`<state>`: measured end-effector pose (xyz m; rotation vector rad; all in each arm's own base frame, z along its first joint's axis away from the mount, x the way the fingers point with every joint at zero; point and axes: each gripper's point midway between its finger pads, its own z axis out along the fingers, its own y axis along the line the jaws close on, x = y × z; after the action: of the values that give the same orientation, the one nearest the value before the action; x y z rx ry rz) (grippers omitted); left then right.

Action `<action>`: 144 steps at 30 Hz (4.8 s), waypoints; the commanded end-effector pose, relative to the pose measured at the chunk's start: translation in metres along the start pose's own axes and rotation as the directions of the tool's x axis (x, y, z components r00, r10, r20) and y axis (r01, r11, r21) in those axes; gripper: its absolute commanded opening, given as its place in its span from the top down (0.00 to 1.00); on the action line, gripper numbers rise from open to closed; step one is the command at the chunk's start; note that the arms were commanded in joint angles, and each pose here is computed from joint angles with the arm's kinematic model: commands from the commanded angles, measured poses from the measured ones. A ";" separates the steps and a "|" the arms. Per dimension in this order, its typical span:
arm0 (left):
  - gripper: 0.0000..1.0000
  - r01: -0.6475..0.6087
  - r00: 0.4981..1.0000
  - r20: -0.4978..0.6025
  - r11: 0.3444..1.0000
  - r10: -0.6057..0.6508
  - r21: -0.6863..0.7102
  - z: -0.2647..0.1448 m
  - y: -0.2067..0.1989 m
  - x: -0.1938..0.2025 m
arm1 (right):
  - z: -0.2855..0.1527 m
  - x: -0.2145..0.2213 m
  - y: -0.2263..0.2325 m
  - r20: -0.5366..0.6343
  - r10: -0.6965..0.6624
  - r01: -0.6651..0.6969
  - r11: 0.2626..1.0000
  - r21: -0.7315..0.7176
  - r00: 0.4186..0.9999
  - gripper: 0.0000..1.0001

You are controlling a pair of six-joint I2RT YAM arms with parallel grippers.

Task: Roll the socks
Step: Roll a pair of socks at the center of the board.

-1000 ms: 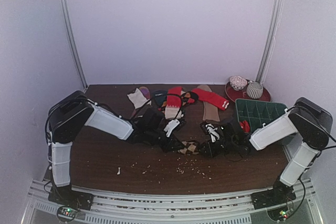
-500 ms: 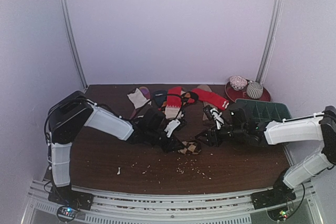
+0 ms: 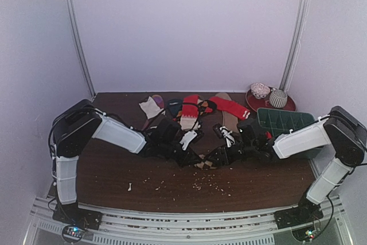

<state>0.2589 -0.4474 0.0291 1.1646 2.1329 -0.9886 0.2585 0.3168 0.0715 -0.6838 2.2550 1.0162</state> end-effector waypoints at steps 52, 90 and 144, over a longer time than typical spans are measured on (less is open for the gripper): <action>1.00 0.082 0.909 -0.388 0.979 -0.149 -0.186 0.011 0.041 0.137 | -0.037 -0.012 0.008 0.017 0.016 -0.020 0.966 0.259 1.000 0.41; 1.00 -0.027 0.963 -0.268 0.990 -0.011 -0.137 0.005 0.022 0.079 | -0.004 0.117 -0.039 -0.229 0.361 -0.302 0.919 0.254 0.904 0.83; 0.45 -0.284 0.940 0.250 0.938 0.231 0.200 -0.013 -0.025 0.009 | 0.004 0.173 -0.053 -0.449 0.378 -0.376 0.922 0.097 0.810 0.85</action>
<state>0.2328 -0.4375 0.0503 1.3279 1.6341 -1.1746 0.2392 0.3125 0.0240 -0.6826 2.3293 1.3622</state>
